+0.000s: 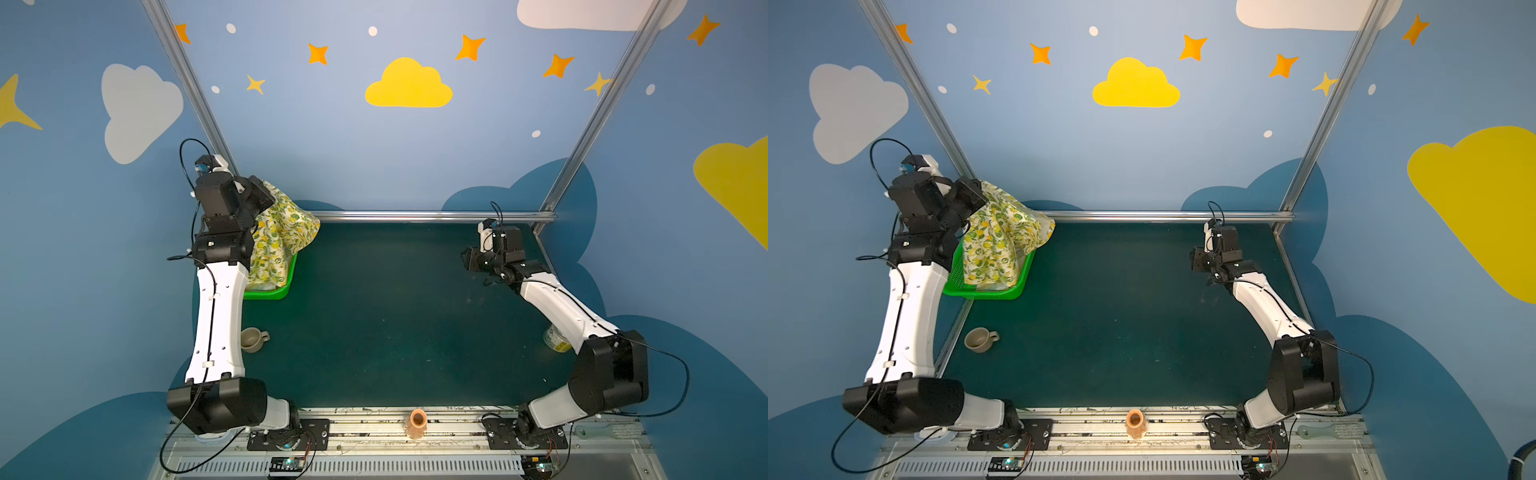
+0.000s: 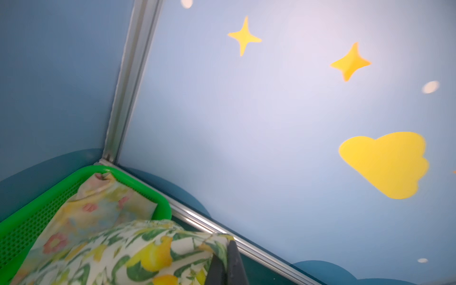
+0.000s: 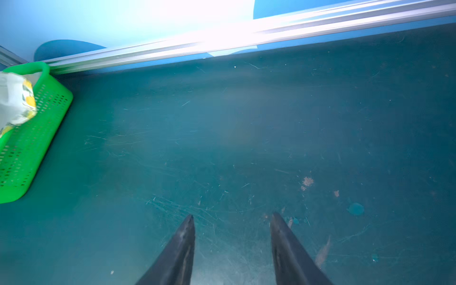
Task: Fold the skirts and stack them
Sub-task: 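Grasp the lemon-print skirt with the left gripper and lift it out of the basket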
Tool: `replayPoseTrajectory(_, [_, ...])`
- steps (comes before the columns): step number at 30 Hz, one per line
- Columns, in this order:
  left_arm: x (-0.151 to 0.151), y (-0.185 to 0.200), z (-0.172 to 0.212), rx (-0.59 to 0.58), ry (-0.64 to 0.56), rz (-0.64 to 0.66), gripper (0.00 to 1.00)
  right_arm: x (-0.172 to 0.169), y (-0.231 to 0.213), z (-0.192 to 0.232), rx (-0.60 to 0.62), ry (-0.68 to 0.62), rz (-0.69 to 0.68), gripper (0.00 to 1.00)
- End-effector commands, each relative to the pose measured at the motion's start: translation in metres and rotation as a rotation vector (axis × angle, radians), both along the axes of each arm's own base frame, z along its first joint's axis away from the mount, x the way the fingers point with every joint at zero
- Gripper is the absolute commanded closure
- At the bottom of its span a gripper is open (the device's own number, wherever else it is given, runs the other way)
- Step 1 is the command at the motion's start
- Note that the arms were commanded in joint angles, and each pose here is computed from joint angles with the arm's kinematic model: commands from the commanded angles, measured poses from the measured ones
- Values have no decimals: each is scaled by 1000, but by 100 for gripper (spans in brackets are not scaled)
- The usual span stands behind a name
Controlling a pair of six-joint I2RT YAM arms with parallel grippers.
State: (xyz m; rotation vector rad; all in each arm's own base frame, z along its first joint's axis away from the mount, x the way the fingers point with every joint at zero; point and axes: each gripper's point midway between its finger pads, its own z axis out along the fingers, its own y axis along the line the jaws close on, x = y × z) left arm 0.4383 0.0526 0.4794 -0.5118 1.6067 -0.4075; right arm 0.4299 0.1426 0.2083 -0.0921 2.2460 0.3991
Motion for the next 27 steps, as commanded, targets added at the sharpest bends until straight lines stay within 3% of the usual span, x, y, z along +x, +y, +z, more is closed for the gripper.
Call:
replayPoseTrajectory(1, [-24, -37, 48, 16, -116, -137, 96, -8, 8, 11, 16, -41, 40, 51])
replayPoseTrajectory(11, [-45, -137, 89, 41, -212, -421, 96, -22, 11, 25, 42, -112, 76, 51])
replayPoseTrajectory(27, [-34, -287, 52, 4, -113, -777, 96, -40, 5, 30, 30, -154, 71, 51])
